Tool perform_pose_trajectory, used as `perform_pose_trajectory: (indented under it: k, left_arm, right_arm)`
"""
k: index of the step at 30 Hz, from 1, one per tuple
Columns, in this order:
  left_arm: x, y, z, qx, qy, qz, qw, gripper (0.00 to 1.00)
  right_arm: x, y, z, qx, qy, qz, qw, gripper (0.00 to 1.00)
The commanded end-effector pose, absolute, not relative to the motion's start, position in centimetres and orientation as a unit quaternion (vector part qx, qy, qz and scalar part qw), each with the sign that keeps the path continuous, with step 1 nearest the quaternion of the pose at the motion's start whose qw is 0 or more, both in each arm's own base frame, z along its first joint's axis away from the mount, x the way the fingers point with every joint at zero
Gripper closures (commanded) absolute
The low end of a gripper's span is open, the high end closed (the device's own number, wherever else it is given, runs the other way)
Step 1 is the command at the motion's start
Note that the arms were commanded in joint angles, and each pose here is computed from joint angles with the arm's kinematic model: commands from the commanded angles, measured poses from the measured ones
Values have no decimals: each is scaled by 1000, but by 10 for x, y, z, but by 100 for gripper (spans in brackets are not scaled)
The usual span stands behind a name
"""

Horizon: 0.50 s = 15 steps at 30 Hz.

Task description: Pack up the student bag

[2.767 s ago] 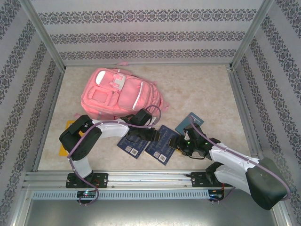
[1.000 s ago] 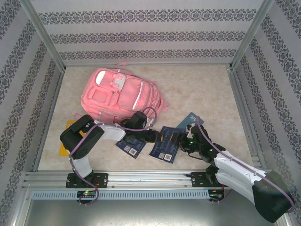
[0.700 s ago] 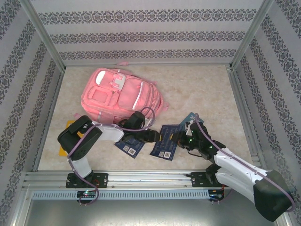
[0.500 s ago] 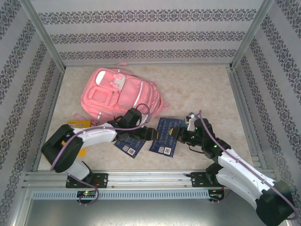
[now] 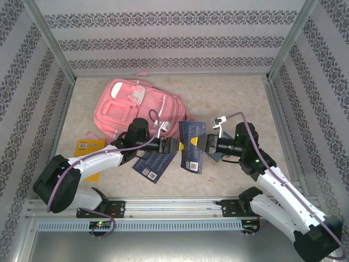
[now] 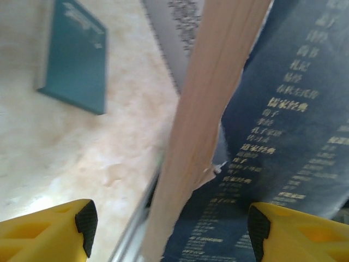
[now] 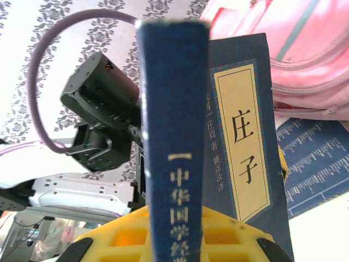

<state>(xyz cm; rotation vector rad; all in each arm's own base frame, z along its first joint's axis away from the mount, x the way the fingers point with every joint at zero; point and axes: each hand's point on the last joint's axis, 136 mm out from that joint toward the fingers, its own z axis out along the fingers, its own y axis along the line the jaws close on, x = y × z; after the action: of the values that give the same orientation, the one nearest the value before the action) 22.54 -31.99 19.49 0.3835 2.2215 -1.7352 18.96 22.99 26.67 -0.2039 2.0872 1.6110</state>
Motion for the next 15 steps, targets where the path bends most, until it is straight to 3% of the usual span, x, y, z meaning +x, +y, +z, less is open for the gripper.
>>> perform_pose_trajectory:
  k: [1, 10, 15]
  left_arm:
    - [209, -324, 266, 188, 680, -687, 174, 26]
    - [188, -315, 293, 223, 650, -703, 182, 28]
    - [185, -312, 304, 231, 641, -706, 190, 42]
  right_arm:
    - [177, 234, 305, -130, 726, 622, 261, 100]
    - [178, 226, 311, -99, 720, 639, 252, 100]
    - [176, 224, 309, -103, 723, 639, 243, 100]
